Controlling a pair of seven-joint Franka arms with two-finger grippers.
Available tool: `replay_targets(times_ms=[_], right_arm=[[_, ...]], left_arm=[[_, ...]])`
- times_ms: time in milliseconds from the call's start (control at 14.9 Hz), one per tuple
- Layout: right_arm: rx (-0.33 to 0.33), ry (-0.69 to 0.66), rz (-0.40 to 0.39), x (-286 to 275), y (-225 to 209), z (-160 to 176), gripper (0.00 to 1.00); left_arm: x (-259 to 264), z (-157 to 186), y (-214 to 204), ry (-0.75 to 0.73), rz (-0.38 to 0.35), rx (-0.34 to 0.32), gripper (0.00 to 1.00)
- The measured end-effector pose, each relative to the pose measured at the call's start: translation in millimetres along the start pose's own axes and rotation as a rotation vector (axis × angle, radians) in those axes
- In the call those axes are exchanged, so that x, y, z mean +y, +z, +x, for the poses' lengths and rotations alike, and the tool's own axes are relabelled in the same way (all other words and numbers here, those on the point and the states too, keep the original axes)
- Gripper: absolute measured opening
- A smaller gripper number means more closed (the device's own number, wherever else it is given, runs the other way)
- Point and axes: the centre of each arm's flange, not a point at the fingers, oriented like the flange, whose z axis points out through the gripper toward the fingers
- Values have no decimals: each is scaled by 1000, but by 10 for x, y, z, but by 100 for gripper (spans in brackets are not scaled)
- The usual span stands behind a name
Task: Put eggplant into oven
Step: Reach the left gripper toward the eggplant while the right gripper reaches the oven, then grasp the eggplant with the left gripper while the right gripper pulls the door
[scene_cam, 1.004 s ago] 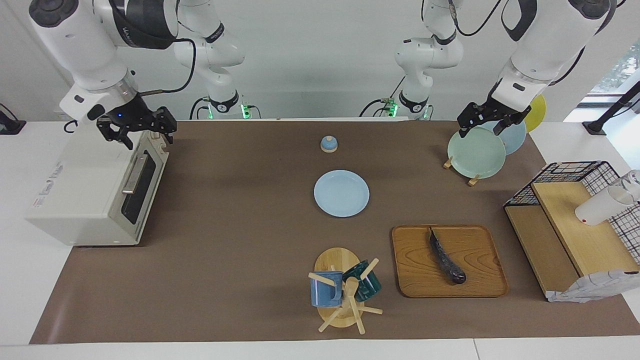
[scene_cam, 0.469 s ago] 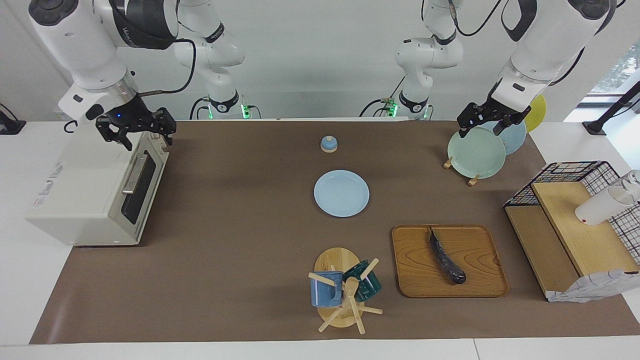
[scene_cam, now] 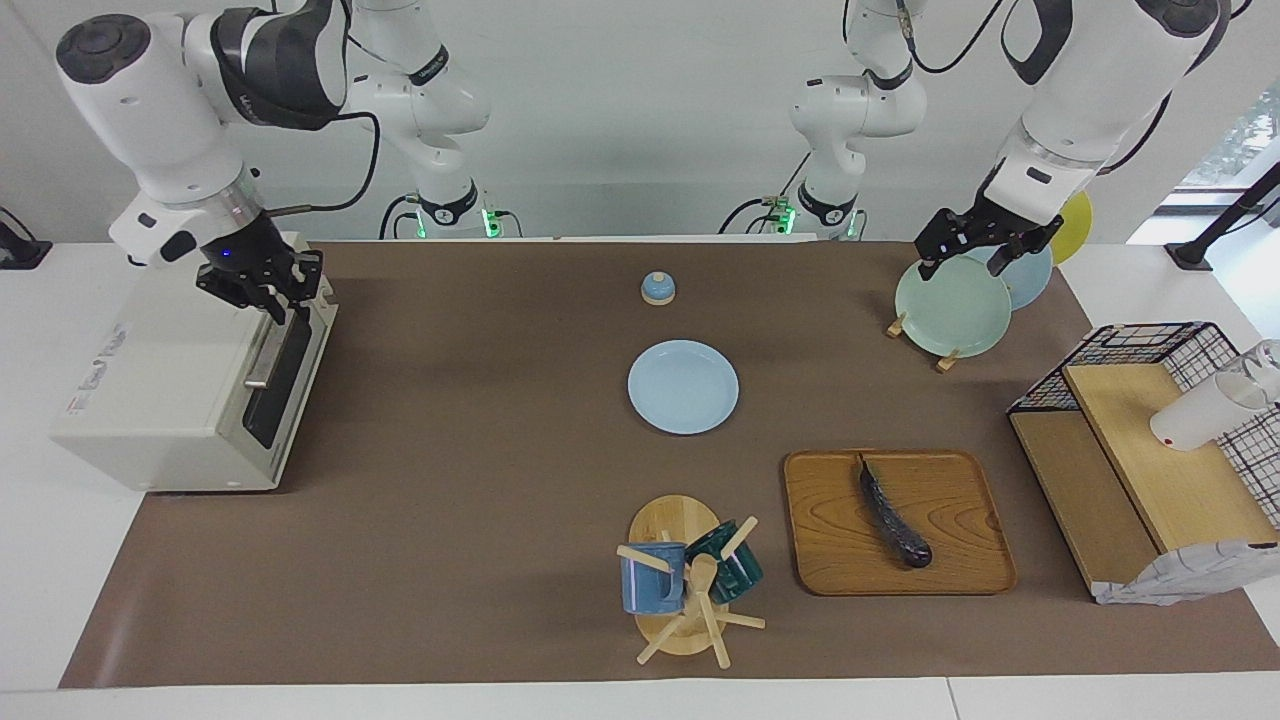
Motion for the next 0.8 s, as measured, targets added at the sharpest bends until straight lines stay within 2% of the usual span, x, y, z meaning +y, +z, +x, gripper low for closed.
replay_targets(times_ms=[67,134,469,803], right_arm=[[-4,9,-8,59,132,-29,6],[-11,21,-25,140,251,-59,1],[-61,29,-85,321,608,-180,1],[-80,22,-95,320,728,-220,1]], left_arm=[[2,18,11,0,-2,10,100],[7,35,33,-1,-7,13,100],[24,344,391,-11,-30,23,100],[53,1012,1371,-22,-33,-2,100]])
